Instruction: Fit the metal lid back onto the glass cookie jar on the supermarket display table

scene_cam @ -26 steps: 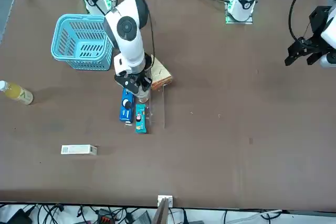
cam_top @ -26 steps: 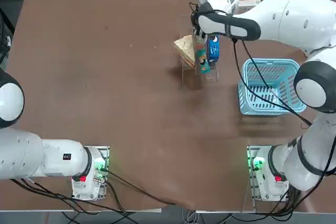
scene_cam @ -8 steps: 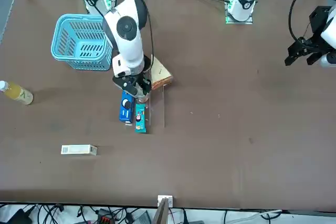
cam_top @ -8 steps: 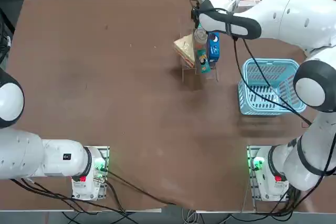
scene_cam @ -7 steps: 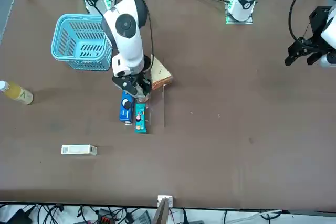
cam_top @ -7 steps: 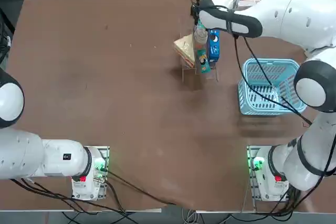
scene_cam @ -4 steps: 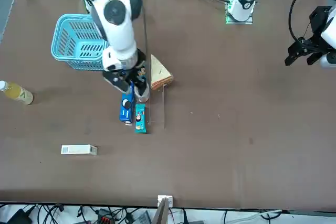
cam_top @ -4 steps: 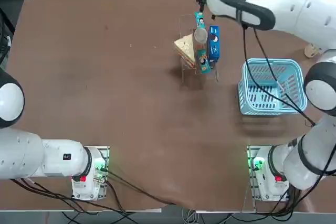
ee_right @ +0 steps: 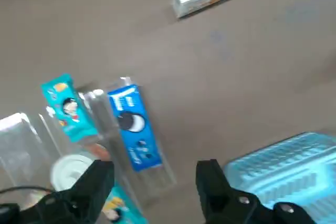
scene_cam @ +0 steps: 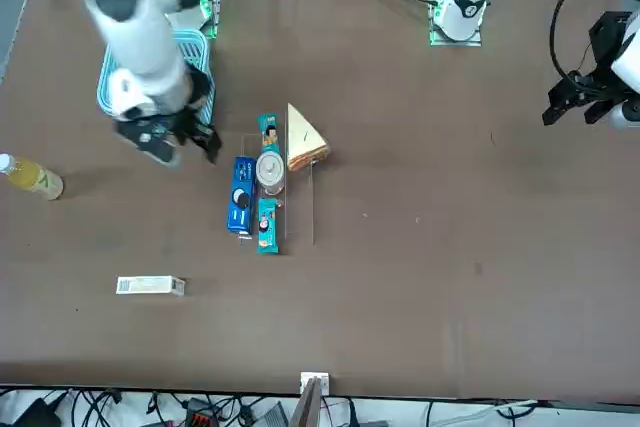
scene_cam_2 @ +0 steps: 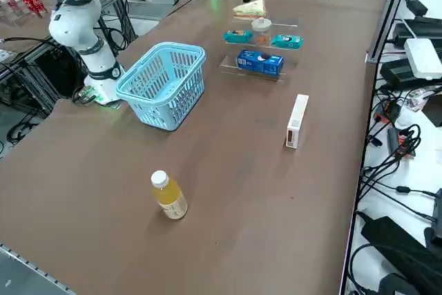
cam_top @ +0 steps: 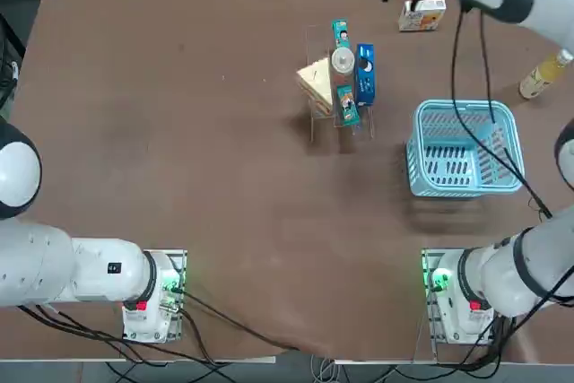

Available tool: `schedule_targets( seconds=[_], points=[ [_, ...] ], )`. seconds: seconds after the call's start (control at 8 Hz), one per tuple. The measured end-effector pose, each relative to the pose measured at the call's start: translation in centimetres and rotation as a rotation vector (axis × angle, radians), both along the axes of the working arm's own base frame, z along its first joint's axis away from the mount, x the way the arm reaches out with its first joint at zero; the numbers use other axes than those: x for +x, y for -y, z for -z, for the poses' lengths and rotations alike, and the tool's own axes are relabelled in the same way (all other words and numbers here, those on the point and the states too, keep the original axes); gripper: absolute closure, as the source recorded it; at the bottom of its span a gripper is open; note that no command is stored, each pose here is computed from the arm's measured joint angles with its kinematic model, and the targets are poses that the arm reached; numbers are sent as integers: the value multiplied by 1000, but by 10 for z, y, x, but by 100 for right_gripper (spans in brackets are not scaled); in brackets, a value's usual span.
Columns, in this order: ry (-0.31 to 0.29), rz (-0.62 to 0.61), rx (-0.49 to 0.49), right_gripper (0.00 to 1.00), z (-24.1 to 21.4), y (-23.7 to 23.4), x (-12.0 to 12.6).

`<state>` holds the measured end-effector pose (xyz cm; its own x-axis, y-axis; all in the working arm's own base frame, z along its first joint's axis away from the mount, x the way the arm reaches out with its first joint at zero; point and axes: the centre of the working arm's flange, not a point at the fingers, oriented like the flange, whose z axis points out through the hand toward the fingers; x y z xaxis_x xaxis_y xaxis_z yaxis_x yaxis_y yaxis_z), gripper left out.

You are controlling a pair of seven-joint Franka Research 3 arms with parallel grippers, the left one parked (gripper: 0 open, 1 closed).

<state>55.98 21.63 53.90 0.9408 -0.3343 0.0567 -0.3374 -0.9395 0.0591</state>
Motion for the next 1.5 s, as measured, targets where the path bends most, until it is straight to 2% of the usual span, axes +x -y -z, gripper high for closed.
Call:
schedule_targets(
  seconds=[0.25,0.62,1.0,1.25,1.5],
  points=[
    [-63,-109,-14,4,-28,55,-9],
    [-135,-246,-20,2,-59,113,-29],
    [-158,-354,-14,2,-80,137,-45],
    [-148,-428,-7,2,-89,154,-44],
    [-153,-442,-4,1,-95,158,-46]
  ],
)
